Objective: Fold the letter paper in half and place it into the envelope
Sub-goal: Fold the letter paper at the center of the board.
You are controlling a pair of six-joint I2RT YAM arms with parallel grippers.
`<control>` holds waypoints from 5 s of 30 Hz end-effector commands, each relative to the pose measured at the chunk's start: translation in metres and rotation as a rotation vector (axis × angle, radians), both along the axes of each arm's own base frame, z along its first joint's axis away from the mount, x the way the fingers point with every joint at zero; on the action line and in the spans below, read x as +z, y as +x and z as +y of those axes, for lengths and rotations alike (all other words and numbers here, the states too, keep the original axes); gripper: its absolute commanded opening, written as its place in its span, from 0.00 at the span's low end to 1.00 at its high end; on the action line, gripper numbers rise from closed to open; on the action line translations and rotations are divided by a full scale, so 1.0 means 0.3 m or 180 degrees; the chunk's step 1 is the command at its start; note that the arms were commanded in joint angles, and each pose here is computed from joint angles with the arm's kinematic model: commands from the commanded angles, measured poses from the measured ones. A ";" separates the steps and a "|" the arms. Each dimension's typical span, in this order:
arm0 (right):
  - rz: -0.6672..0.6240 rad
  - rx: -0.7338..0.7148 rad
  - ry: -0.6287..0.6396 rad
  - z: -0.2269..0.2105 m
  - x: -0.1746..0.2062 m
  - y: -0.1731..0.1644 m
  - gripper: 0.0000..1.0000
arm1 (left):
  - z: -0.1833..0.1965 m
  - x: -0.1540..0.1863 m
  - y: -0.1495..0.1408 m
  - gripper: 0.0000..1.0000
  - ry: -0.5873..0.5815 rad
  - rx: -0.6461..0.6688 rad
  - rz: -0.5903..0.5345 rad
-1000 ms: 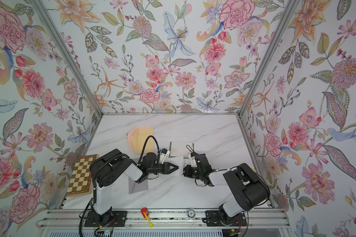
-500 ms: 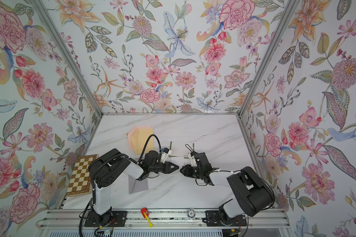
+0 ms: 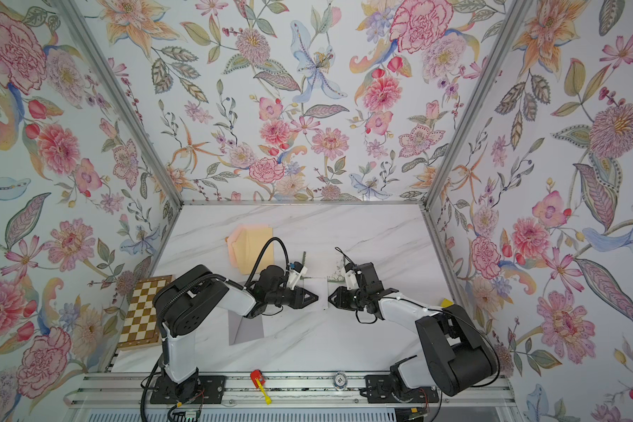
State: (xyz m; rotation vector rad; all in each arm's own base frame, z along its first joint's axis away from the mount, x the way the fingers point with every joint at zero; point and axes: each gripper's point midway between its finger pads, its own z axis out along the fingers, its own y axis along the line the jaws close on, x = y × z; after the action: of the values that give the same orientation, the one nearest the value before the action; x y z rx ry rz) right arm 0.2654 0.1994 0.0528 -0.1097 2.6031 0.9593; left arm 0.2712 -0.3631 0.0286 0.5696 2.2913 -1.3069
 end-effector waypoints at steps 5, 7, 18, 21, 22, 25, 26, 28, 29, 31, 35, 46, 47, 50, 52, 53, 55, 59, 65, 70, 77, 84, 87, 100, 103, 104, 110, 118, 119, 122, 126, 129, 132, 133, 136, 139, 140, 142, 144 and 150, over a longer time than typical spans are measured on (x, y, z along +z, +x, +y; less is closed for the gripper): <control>-0.0302 0.0644 -0.0114 0.028 0.123 0.098 0.26 | 0.031 -0.003 -0.041 0.35 0.0346 -0.0107 -0.0142; -0.0266 0.0799 -0.0159 0.046 0.118 0.121 0.24 | 0.023 0.014 -0.041 0.35 0.0357 -0.0109 -0.0192; -0.0044 0.1182 -0.0310 0.129 -0.018 0.163 0.13 | 0.018 0.027 -0.108 0.35 0.0196 -0.0068 -0.0112; 0.0015 0.1239 -0.0360 0.136 -0.049 0.141 0.13 | 0.038 0.009 -0.120 0.35 0.0219 -0.0009 -0.0062; 0.0035 0.1247 -0.0386 0.135 -0.061 0.134 0.13 | 0.043 0.004 -0.124 0.35 0.0230 0.0001 -0.0052; 0.0110 0.1264 -0.0456 0.131 -0.092 0.114 0.13 | 0.060 -0.007 -0.135 0.35 0.0240 0.0032 -0.0022; 0.0132 0.1270 -0.0475 0.129 -0.101 0.105 0.13 | 0.064 -0.007 -0.136 0.35 0.0238 0.0047 -0.0016; 0.0177 0.1273 -0.0526 0.124 -0.120 0.089 0.13 | 0.072 -0.017 -0.138 0.35 0.0276 0.0060 0.0000; 0.0204 0.1267 -0.0566 0.119 -0.132 0.081 0.13 | 0.075 -0.022 -0.137 0.35 0.0296 0.0056 0.0002; 0.0243 0.1284 -0.0600 0.117 -0.149 0.064 0.13 | 0.078 -0.028 -0.135 0.35 0.0315 0.0052 0.0006; 0.0329 0.1296 -0.0676 0.115 -0.182 0.034 0.13 | 0.082 -0.030 -0.130 0.35 0.0323 0.0055 0.0007; 0.0643 0.0920 -0.0485 0.115 -0.195 -0.044 0.12 | 0.187 -0.073 -0.088 0.35 0.0560 0.0273 0.0046; 0.0660 0.0871 -0.0473 0.111 -0.197 -0.053 0.12 | 0.195 -0.078 -0.083 0.35 0.0578 0.0281 0.0053; 0.0689 0.0706 -0.0394 0.102 -0.192 -0.076 0.12 | 0.208 -0.085 -0.064 0.35 0.0663 0.0280 0.0041; 0.0708 0.0611 -0.0288 0.105 -0.183 -0.097 0.12 | 0.211 -0.094 -0.053 0.35 0.0756 0.0243 0.0027; 0.0710 0.0583 -0.0253 0.108 -0.179 -0.106 0.12 | 0.210 -0.096 -0.046 0.35 0.0785 0.0227 0.0018; 0.0717 0.0511 -0.0219 0.108 -0.174 -0.122 0.12 | 0.202 -0.098 -0.033 0.35 0.0837 0.0180 -0.0002; 0.0662 0.0441 -0.0110 0.124 -0.150 -0.139 0.15 | 0.185 -0.074 -0.011 0.35 0.0835 0.0144 -0.0076; 0.0336 0.0338 -0.0109 0.128 -0.066 -0.079 0.16 | 0.164 0.104 0.007 0.35 0.0474 0.0254 -0.0404; 0.0114 0.0369 -0.0141 0.143 0.008 -0.002 0.18 | 0.148 0.209 0.000 0.36 0.0260 0.0274 -0.0620; 0.0047 0.0487 -0.0176 0.175 0.047 0.092 0.18 | 0.107 0.172 -0.067 0.36 -0.0068 0.0204 -0.0495; 0.0018 0.0659 -0.0177 0.220 0.086 0.152 0.17 | 0.120 0.087 -0.118 0.34 -0.0088 0.0396 -0.0376; 0.0051 0.0736 -0.0164 0.235 0.081 0.154 0.17 | 0.138 0.053 -0.115 0.34 0.0121 0.0460 -0.0373; 0.0226 0.1249 0.0225 0.377 0.022 0.093 0.18 | 0.202 -0.086 -0.126 0.34 0.0794 0.0425 -0.0293; 0.0221 0.1248 0.0218 0.394 0.000 0.097 0.18 | 0.205 -0.090 -0.130 0.34 0.0804 0.0423 -0.0285; 0.0225 0.1237 0.0210 0.398 -0.009 0.099 0.18 | 0.205 -0.089 -0.131 0.34 0.0804 0.0421 -0.0283; 0.0298 0.1206 0.0160 0.408 -0.066 0.102 0.18 | 0.204 -0.087 -0.128 0.34 0.0829 0.0404 -0.0297; 0.0366 0.1160 0.0011 0.382 -0.118 0.091 0.17 | 0.205 -0.088 -0.128 0.34 0.0833 0.0411 -0.0287; 0.0364 0.1158 -0.0004 0.378 -0.122 0.090 0.17 | 0.206 -0.088 -0.129 0.34 0.0836 0.0415 -0.0291; 0.0374 0.1143 -0.0044 0.363 -0.128 0.089 0.18 | 0.210 -0.089 -0.128 0.34 0.0846 0.0437 -0.0282; 0.0357 0.1100 -0.0048 0.338 -0.120 0.097 0.18 | 0.213 -0.091 -0.129 0.34 0.0842 0.0452 -0.0270; 0.0353 0.1071 -0.0050 0.322 -0.114 0.101 0.18 | 0.210 -0.091 -0.129 0.34 0.0822 0.0451 -0.0264; 0.0343 0.1067 -0.0047 0.318 -0.108 0.098 0.18 | 0.199 -0.089 -0.130 0.34 0.0766 0.0436 -0.0246; 0.0345 0.1059 -0.0048 0.316 -0.108 0.100 0.18 | 0.196 -0.089 -0.131 0.34 0.0753 0.0430 -0.0237; 0.0357 0.1048 -0.0054 0.310 -0.111 0.097 0.18 | 0.192 -0.091 -0.133 0.34 0.0713 0.0434 -0.0218; 0.0374 0.0995 -0.0069 0.288 -0.117 0.102 0.18 | 0.191 -0.092 -0.135 0.34 0.0693 0.0435 -0.0208; 0.0383 0.0969 -0.0071 0.279 -0.118 0.105 0.18 | 0.193 -0.094 -0.136 0.34 0.0698 0.0435 -0.0206; 0.0391 0.0921 -0.0074 0.260 -0.119 0.111 0.18 | 0.194 -0.091 -0.136 0.34 0.0695 0.0445 -0.0211; 0.0391 0.0875 -0.0072 0.241 -0.116 0.116 0.18 | 0.198 -0.094 -0.137 0.34 0.0708 0.0447 -0.0209; 0.0393 0.0713 -0.0047 0.177 -0.101 0.143 0.18 | 0.204 -0.099 -0.143 0.34 0.0718 0.0452 -0.0196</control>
State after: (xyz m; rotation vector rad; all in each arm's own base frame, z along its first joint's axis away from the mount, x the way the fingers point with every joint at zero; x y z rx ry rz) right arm 0.3093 0.2661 0.0229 -0.3892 2.7391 1.0993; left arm 0.2406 -0.3169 0.0259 0.5188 2.2893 -1.0270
